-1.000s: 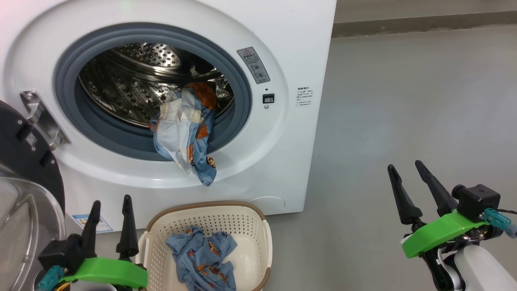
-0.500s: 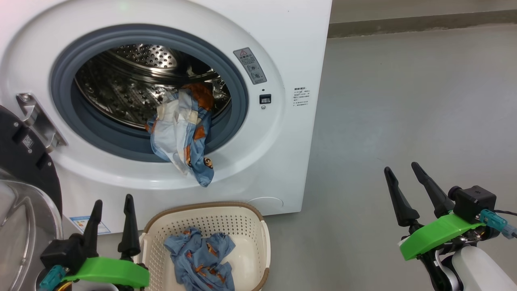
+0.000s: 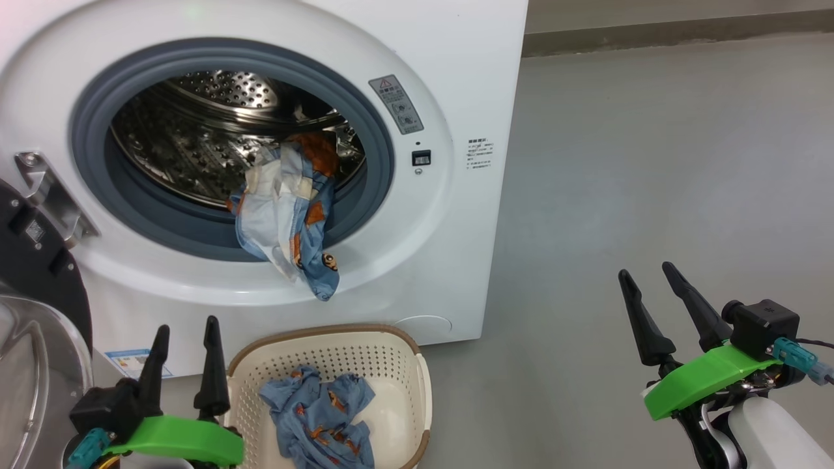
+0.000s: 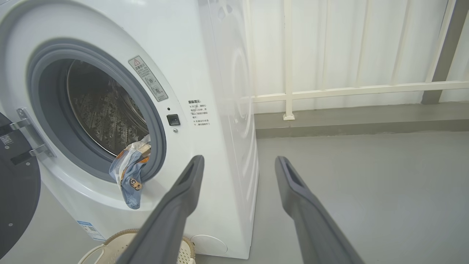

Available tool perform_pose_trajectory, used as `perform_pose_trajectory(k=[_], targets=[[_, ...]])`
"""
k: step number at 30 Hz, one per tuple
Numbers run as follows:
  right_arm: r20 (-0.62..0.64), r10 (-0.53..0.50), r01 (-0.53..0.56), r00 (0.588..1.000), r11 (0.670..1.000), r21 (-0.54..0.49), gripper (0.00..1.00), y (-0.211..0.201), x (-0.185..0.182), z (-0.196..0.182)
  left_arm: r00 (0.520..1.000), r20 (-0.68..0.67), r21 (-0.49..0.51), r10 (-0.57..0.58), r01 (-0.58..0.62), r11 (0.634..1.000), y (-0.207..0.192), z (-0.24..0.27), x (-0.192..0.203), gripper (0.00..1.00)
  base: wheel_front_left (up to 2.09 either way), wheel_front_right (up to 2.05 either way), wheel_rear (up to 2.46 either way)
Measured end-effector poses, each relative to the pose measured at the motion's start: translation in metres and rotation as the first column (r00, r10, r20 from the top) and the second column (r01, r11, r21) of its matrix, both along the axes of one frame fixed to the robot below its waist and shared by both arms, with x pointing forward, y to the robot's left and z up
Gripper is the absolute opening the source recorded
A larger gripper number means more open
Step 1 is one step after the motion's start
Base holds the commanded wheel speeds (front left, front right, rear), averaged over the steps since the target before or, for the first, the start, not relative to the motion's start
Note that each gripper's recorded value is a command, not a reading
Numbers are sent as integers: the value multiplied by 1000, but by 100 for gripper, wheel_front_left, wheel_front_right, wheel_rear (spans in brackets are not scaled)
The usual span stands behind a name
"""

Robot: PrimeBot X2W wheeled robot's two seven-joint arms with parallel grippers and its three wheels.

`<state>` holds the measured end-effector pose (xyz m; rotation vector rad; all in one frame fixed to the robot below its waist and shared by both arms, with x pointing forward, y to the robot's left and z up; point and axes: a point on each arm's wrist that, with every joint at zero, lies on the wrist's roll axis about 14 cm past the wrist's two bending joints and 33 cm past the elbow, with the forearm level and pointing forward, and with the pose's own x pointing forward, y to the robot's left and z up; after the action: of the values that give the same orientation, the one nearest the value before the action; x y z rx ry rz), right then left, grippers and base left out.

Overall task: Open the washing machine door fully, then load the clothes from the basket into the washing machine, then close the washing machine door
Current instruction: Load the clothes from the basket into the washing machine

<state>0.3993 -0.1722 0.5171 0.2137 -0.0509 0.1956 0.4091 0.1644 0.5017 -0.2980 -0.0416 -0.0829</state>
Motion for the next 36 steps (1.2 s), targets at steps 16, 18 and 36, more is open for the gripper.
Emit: perform_pose_trajectory(k=[16,18,36], targets=[[-54,-46,46,997,999,10,100,-16,7,-19,977,-185,-29,-102,98,995,-35,-54,30,100,0,0,0],[-60,-50,50,997,999,10,100,-17,11,-22,972,-204,-28,-117,113,993,-39,-60,39,100,0,0,0],[-133,-124,126,983,992,12,100,-31,40,-58,894,-400,12,-203,226,974,-66,-129,118,100,0,0,0]])
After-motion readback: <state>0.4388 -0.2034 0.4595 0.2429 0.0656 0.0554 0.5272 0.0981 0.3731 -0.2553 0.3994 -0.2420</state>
